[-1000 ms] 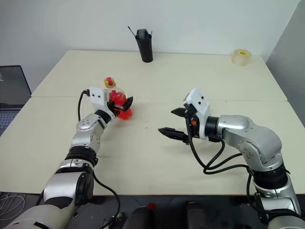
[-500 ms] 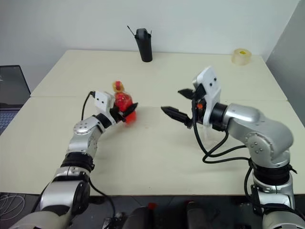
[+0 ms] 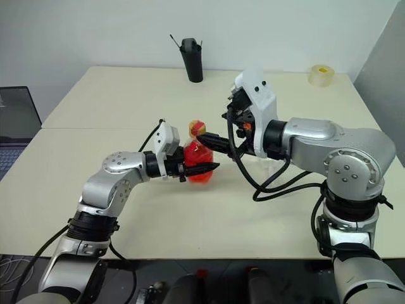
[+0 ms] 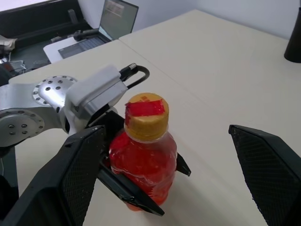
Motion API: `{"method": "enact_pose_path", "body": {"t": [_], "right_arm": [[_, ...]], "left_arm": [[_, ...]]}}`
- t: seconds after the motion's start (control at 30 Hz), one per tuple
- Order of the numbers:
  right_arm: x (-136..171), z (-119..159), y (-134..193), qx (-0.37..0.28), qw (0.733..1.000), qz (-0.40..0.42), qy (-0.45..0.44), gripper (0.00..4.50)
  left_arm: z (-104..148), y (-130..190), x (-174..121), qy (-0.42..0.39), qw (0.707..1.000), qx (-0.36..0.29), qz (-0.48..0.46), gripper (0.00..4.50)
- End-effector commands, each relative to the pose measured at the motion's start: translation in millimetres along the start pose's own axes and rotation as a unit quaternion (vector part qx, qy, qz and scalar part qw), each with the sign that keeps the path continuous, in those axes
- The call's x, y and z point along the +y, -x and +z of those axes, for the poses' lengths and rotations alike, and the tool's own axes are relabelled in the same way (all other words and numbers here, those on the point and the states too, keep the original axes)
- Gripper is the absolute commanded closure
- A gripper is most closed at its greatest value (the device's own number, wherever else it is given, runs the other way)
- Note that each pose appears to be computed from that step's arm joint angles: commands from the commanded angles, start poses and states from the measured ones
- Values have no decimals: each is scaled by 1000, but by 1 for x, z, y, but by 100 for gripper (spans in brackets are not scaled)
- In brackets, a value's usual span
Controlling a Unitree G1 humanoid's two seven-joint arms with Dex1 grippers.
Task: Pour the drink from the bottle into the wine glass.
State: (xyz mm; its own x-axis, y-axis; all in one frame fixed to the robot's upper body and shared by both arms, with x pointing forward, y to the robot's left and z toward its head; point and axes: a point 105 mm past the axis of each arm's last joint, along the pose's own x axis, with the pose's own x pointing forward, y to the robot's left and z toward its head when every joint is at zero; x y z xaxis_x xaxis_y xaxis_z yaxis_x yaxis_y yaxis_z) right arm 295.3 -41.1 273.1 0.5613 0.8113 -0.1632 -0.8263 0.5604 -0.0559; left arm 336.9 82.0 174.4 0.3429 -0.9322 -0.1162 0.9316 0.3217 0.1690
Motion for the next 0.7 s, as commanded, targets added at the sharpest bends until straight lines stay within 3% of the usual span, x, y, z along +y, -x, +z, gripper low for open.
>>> {"method": "enact_pose_path", "body": {"t": [0.03, 0.3, 0.4, 0.63, 0.7], "right_arm": [[-4, 13, -3, -30, 999, -26, -2, 0], [-9, 14, -7, -29, 999, -38, -22, 0], [-11, 13, -7, -31, 998, -44, -25, 62], [-11, 12, -8, -30, 998, -45, -30, 314], [-12, 12, -8, -33, 998, -45, -32, 332]], "left_arm": [[21, -9, 4, -55, 998, -26, 0, 216], [26, -21, 4, -53, 997, -51, -5, 217], [25, -21, 3, -52, 997, -55, -3, 217], [27, -22, 2, -53, 997, -62, 1, 219], [25, -22, 3, -55, 997, -61, 0, 220]]}}
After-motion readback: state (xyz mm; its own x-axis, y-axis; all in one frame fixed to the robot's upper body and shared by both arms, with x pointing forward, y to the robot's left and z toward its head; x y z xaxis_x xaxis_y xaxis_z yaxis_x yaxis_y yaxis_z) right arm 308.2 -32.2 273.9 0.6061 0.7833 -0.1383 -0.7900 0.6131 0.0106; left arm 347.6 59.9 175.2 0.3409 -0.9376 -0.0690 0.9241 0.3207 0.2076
